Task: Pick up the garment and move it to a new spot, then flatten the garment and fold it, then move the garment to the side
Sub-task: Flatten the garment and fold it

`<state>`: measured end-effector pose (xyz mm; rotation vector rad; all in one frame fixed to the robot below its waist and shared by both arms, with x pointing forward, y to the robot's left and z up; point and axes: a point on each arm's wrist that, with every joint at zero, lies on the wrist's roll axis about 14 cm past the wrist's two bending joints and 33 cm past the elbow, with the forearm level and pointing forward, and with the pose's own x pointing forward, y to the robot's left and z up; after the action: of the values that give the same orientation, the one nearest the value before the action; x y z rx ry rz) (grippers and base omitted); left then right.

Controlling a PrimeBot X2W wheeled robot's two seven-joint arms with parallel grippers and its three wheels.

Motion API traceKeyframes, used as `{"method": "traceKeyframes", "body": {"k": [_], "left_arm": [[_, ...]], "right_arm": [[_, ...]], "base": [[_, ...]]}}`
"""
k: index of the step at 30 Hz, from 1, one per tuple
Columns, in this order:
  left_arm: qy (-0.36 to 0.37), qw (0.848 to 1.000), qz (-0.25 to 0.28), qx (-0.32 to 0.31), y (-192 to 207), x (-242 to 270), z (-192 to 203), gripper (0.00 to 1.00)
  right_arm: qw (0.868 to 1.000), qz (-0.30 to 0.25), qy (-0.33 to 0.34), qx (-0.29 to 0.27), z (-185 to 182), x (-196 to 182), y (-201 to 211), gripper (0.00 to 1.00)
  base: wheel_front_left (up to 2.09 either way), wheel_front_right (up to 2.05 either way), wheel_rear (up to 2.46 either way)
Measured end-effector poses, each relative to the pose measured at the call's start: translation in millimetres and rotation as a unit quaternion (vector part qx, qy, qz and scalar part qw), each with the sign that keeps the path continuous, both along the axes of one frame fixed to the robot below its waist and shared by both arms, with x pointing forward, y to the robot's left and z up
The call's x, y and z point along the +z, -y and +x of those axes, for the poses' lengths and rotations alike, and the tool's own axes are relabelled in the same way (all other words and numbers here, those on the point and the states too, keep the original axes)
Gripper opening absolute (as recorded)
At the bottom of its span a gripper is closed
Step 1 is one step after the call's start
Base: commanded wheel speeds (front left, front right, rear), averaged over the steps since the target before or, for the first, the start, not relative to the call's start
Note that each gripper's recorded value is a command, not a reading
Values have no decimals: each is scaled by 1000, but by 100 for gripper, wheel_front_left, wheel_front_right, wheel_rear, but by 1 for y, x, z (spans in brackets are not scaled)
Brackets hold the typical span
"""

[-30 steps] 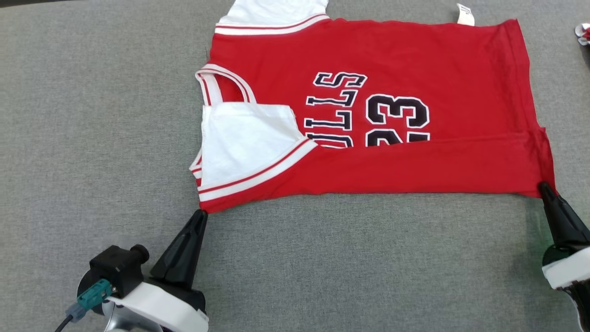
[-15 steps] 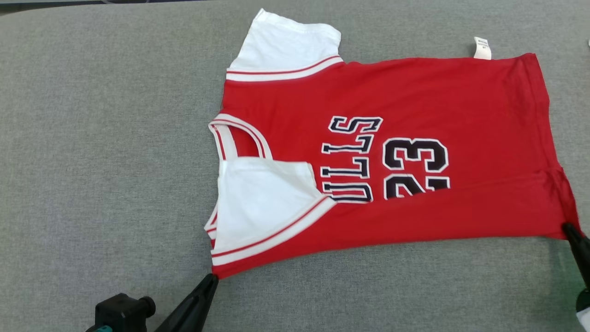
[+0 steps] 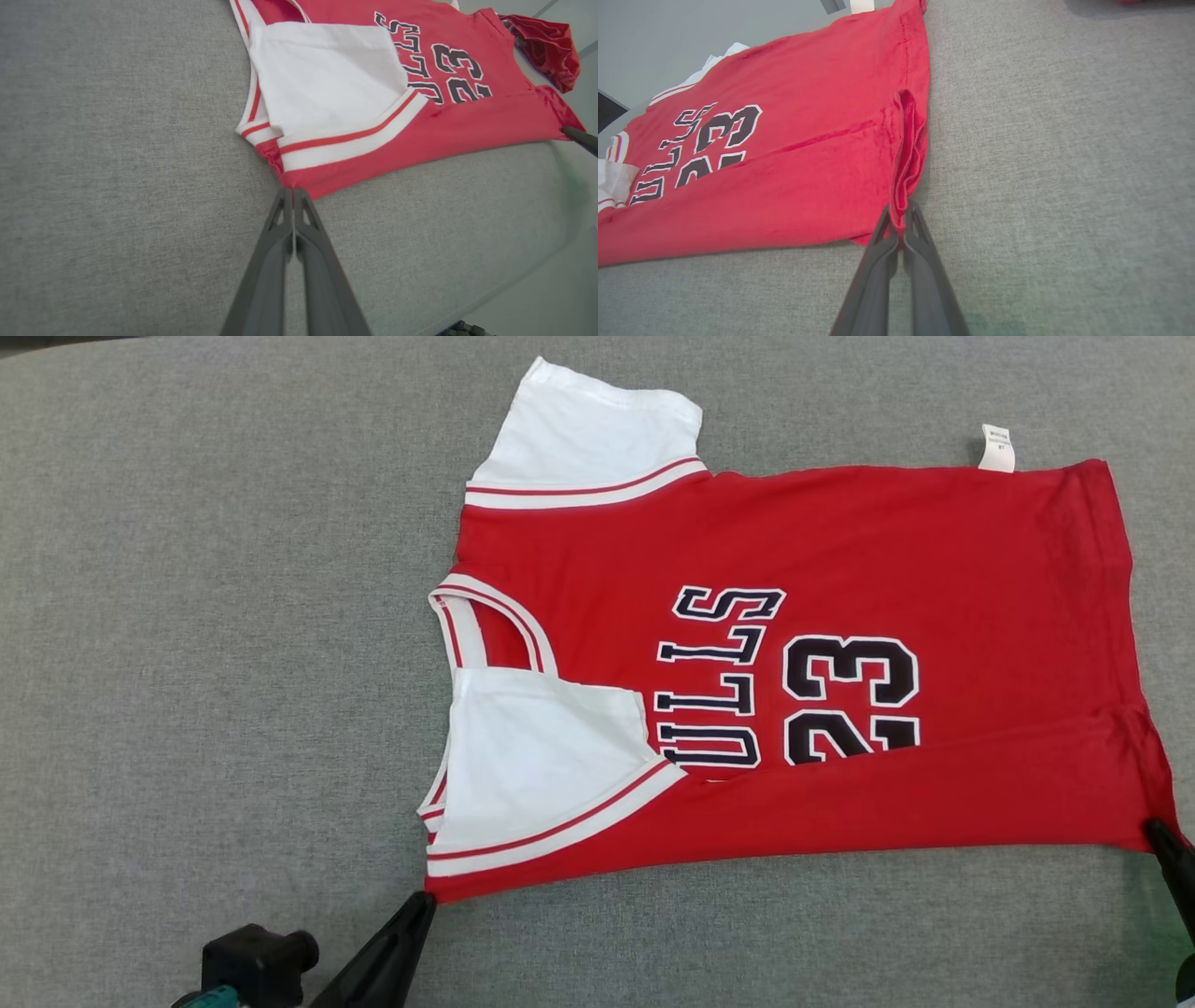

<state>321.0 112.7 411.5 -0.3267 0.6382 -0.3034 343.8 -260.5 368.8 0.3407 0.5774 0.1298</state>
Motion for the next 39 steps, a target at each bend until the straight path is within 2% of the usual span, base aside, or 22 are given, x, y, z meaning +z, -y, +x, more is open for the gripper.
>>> {"method": "traceKeyframes", "body": {"k": [1, 2, 3, 4, 5, 10, 13, 18, 21, 23, 25, 30, 34, 39], "left_arm": [[5, 1000, 1, 3, 0, -1, 2, 0], [8, 1000, 4, 4, 1, -2, 4, 0], [7, 1000, 4, 6, 1, -4, 5, 21], [4, 1000, 4, 9, 2, -6, 5, 63], [1, 1000, 5, 11, 2, -9, 5, 100], [-8, 1000, 10, 17, 1, -13, 10, 100], [18, 998, 39, 42, -22, -3, 25, 100], [125, 987, 78, 61, -51, 49, 84, 100], [180, 980, 80, 30, -40, 84, 128, 100], [190, 978, 86, -2, -30, 95, 156, 100], [183, 979, 91, -18, -25, 94, 170, 100], [103, 986, 100, -84, 8, 75, 230, 100], [74, 982, 142, -102, 18, 67, 277, 100], [9, 975, 176, -133, 39, 28, 305, 100]], "right_arm": [[1000, -1, 0, -2, 0, 0, 1, 20], [1000, -3, 0, -7, 0, 0, 4, 99], [1000, -6, 3, -10, 1, 0, 6, 100], [1000, -10, 5, -10, 1, 1, 7, 100], [1000, -15, 7, -11, 2, 1, 10, 100], [999, -27, 27, -16, 7, 10, 16, 100], [998, -40, 53, -22, 14, 21, 22, 100], [994, -37, 104, -24, 32, 38, 10, 100], [992, -31, 121, -15, 43, 40, -3, 100], [992, -28, 124, -8, 49, 39, -10, 100], [991, -28, 127, -5, 52, 39, -12, 100], [991, -26, 135, 8, 66, 37, -23, 100], [990, -24, 137, 7, 69, 37, -27, 100], [992, -32, 123, -24, 59, 31, -14, 100]], "base": [[0, 0, 0], [0, 0, 0], [0, 0, 0], [0, 0, 0], [0, 0, 0], [0, 0, 0], [0, 0, 0], [0, 0, 0], [0, 0, 0], [0, 0, 0], [0, 0, 0], [0, 0, 0], [0, 0, 0], [0, 0, 0]]}}
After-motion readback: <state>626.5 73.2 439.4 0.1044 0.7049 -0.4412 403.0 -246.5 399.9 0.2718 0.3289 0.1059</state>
